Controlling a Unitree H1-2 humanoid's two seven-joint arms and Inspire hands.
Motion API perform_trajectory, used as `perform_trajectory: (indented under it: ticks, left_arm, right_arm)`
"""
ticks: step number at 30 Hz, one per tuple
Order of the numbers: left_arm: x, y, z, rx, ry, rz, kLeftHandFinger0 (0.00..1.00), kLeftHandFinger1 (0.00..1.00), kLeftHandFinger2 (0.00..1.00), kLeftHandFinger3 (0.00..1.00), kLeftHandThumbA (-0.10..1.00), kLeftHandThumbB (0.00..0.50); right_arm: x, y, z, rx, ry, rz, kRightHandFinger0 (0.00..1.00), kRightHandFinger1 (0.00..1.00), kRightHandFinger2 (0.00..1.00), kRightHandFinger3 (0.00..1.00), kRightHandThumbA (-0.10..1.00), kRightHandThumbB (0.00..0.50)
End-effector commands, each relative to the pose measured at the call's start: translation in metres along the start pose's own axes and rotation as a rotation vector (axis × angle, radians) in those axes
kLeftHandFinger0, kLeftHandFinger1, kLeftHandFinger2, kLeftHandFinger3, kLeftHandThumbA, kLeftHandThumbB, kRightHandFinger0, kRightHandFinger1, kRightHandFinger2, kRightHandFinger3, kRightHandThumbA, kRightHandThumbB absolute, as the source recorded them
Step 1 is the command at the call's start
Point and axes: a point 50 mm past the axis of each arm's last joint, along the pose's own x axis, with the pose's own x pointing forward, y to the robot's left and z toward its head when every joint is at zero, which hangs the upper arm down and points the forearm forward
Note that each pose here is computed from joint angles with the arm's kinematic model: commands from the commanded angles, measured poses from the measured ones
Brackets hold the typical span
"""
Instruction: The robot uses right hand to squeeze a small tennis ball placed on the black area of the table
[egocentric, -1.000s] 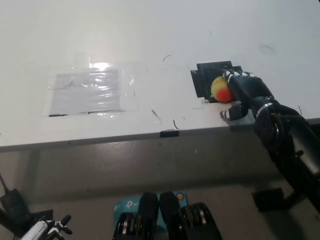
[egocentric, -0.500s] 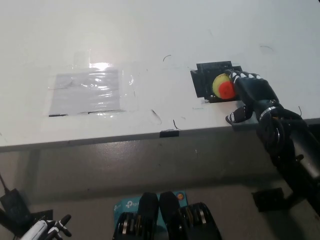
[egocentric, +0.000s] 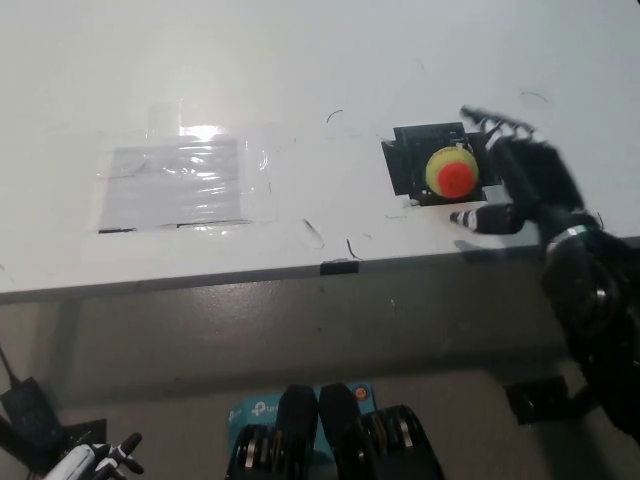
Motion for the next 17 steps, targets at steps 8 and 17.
perform_trajectory:
  ticks: [8, 17]
  left_arm:
    - [-0.002, 0.009, -0.001, 0.004, -0.012, 0.013, 0.25, 0.21, 0.44, 0.48, 1.00, 0.485]
    - [-0.002, 0.009, -0.001, 0.013, -0.014, 0.021, 0.24, 0.21, 0.42, 0.47, 1.00, 0.477]
  right_arm:
    - [-0.137, -0.037, -0.050, 0.326, 0.045, -0.302, 1.00, 1.00, 1.00, 1.00, 0.48, 0.255]
    - [-0.258, 0.103, -0.135, 0.860, 0.460, -0.358, 0.25, 0.42, 0.66, 0.88, 0.12, 0.179]
